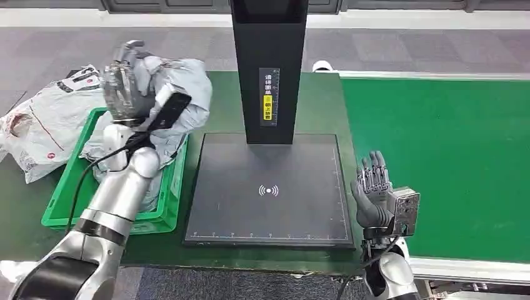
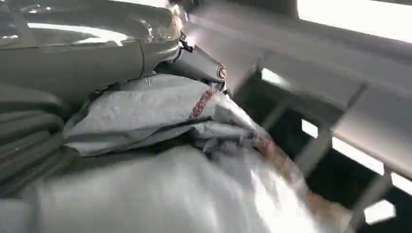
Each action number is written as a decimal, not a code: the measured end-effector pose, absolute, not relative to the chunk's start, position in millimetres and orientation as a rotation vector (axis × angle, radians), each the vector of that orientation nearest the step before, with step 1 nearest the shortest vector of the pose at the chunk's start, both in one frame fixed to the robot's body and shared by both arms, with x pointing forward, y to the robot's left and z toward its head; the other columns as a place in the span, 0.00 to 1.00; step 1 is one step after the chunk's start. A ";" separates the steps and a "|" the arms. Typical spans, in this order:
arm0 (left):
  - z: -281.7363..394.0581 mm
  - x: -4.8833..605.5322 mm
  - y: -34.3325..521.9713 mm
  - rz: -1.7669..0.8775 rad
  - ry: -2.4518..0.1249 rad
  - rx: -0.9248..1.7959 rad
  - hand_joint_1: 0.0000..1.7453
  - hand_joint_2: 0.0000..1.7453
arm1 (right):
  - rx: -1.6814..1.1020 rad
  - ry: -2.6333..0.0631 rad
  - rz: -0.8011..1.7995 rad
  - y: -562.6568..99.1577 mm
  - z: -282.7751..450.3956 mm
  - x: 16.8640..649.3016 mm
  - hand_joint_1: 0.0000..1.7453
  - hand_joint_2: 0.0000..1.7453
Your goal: Moved the parcel from conveyor to table for the left to box.
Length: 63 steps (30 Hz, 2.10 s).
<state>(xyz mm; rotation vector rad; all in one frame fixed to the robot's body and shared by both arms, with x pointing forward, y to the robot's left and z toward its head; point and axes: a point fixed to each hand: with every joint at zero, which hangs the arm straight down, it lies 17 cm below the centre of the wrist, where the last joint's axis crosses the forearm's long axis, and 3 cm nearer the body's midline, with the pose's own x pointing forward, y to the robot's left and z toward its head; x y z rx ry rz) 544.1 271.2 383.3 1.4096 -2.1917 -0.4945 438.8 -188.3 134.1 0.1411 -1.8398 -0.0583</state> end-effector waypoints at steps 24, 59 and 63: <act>112.8 562.2 387.3 -0.926 -1.420 0.791 0.00 1.00 | 0.185 -1.835 -0.047 -190.5 136.4 430.2 0.00 1.00; 212.4 578.5 422.2 -0.021 -1.748 0.784 0.00 1.00 | 0.124 -1.786 0.044 -183.0 129.8 437.8 0.00 1.00; 229.6 586.4 399.9 -0.112 -1.766 0.667 0.00 1.00 | 0.124 -1.801 0.031 -189.9 136.4 450.1 0.00 1.00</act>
